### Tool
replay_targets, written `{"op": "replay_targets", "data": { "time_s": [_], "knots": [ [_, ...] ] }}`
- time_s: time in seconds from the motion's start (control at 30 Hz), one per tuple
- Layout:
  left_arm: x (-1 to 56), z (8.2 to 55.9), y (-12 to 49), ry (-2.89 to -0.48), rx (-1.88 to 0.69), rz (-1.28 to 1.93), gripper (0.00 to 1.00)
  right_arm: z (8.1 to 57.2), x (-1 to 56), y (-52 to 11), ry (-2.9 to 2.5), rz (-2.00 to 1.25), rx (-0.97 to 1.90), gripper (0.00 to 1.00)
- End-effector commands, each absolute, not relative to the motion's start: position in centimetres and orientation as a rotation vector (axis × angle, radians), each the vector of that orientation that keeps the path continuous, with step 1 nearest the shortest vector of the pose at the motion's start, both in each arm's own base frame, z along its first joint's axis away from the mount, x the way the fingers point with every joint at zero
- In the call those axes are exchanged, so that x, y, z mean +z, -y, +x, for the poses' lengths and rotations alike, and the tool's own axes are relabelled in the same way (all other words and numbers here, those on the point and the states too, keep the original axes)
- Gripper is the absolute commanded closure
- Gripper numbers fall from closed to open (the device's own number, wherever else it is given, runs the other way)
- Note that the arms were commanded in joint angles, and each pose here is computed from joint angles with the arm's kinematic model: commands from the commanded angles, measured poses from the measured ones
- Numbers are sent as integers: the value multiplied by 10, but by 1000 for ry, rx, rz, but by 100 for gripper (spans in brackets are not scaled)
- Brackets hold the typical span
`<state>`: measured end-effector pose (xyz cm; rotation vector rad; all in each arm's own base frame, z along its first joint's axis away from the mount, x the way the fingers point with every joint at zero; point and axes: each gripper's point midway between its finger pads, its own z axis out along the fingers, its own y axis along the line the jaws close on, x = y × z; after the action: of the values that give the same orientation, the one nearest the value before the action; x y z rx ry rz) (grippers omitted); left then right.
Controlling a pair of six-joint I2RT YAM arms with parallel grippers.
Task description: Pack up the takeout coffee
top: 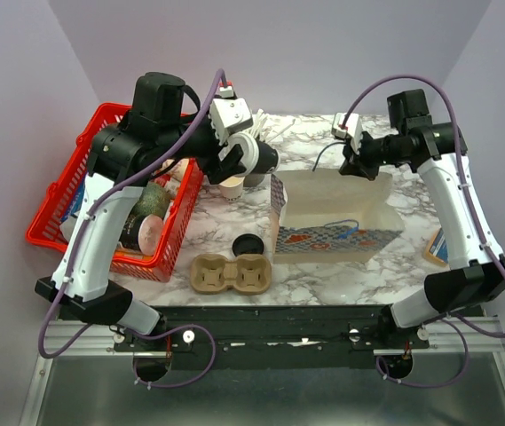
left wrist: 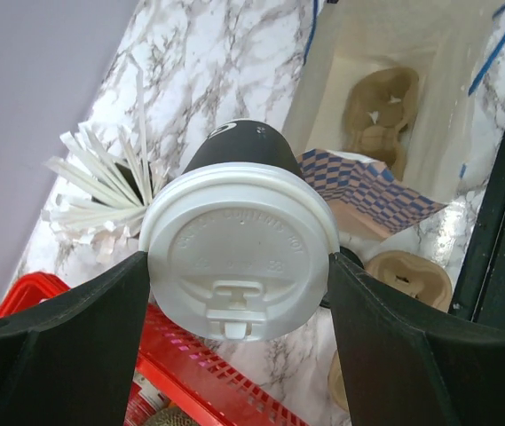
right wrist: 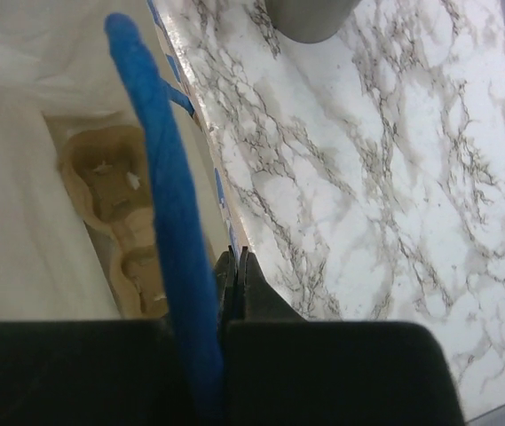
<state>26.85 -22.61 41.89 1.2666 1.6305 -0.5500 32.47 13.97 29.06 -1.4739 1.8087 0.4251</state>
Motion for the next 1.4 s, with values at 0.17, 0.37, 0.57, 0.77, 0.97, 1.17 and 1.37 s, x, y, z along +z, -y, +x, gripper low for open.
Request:
{"op": "replay_targets", "data": {
  "time_s": [0.17,0.37,0.57,0.77,0.97,1.17,1.37],
  "knots": [
    [455,222,269,-1385,-682,1419,100,304,322,-134,-1868,-1264,421,100],
    [428,189,282,-1348,-714,1570,100,300,339,-134,-1877,-1156,410,99],
    [405,187,295,-1307,-616,1695,100,288,336,-135,-1869,-1167,399,100],
    [398,199,317,-1221,-491,1780,100,276,330,-137,-1860,-1181,403,100],
    [380,196,327,-1114,-406,1928,100,271,333,-137,-1864,-1152,417,99],
    [350,192,337,-1117,-436,2042,100,268,334,-138,-1873,-1099,439,100],
    [316,190,353,-1188,-457,2117,100,266,349,-137,-1839,-1047,421,99]
  ]
}}
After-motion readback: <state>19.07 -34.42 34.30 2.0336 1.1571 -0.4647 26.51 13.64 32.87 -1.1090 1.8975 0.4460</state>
